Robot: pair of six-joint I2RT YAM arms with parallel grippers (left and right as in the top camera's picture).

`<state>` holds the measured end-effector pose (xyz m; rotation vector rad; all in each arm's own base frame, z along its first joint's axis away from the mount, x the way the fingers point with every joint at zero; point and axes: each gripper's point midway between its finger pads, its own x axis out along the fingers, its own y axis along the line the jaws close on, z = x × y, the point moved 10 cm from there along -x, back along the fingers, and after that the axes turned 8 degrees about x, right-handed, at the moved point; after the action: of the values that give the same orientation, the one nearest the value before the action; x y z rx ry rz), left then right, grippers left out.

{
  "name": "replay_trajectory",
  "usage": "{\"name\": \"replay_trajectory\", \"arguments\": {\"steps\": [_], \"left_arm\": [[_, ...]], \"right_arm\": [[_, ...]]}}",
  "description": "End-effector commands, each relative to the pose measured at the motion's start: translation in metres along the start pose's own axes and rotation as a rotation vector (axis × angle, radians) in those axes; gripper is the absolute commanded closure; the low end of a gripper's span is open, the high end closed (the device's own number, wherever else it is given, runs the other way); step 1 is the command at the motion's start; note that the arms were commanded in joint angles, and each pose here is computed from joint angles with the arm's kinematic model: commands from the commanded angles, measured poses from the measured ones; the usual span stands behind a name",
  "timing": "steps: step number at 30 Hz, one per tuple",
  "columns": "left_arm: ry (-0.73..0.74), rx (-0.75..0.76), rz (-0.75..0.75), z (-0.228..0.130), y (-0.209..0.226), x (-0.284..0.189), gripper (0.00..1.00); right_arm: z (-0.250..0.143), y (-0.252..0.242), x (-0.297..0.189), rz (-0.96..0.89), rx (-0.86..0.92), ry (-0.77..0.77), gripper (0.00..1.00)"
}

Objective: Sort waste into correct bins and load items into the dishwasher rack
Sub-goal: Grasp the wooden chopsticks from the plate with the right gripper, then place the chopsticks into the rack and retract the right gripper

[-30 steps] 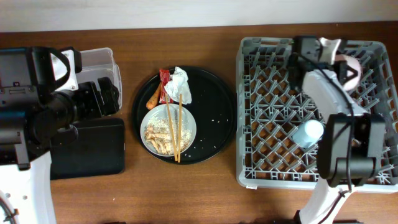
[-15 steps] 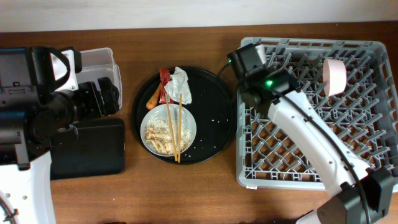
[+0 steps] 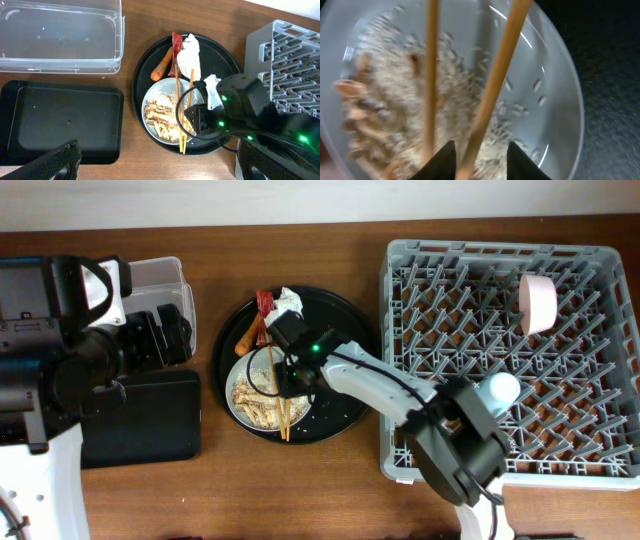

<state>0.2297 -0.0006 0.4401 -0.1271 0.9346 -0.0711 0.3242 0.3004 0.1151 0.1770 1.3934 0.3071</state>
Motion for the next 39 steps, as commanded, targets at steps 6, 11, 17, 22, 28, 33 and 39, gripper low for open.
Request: {"name": "replay_trajectory", "arguments": {"steps": [6,11,17,22,28,33,39], "left_arm": [[-0.007,-0.013,0.008,0.001,0.001,-0.001,0.01],[-0.007,-0.013,0.008,0.001,0.001,-0.001,0.01],[-0.007,-0.013,0.008,0.001,0.001,-0.001,0.01],[-0.007,-0.013,0.008,0.001,0.001,-0.001,0.01],[-0.007,-0.013,0.008,0.001,0.001,-0.001,0.01],[-0.007,-0.013,0.008,0.001,0.001,-0.001,0.01],[-0.007,-0.013,0.008,0.001,0.001,-0.001,0.01]], "right_arm": [[0.017,-0.004,-0.059,0.035,0.024,-0.112,0.96],[0.041,-0.077,-0.175,-0.066,0.193,-0.337,0.96],[0.057,-0.179,-0.151,-0.303,0.297,-0.191,0.87],[0.042,-0.114,-0.146,-0.169,0.137,-0.168,0.68],[-0.005,0.022,-0.086,-0.007,-0.155,-0.170,0.64],[-0.022,0.034,-0.006,-0.022,-0.133,-0.049,0.71],[-0.018,0.026,-0.005,-0.051,-0.116,-0.051,0.96]]}}
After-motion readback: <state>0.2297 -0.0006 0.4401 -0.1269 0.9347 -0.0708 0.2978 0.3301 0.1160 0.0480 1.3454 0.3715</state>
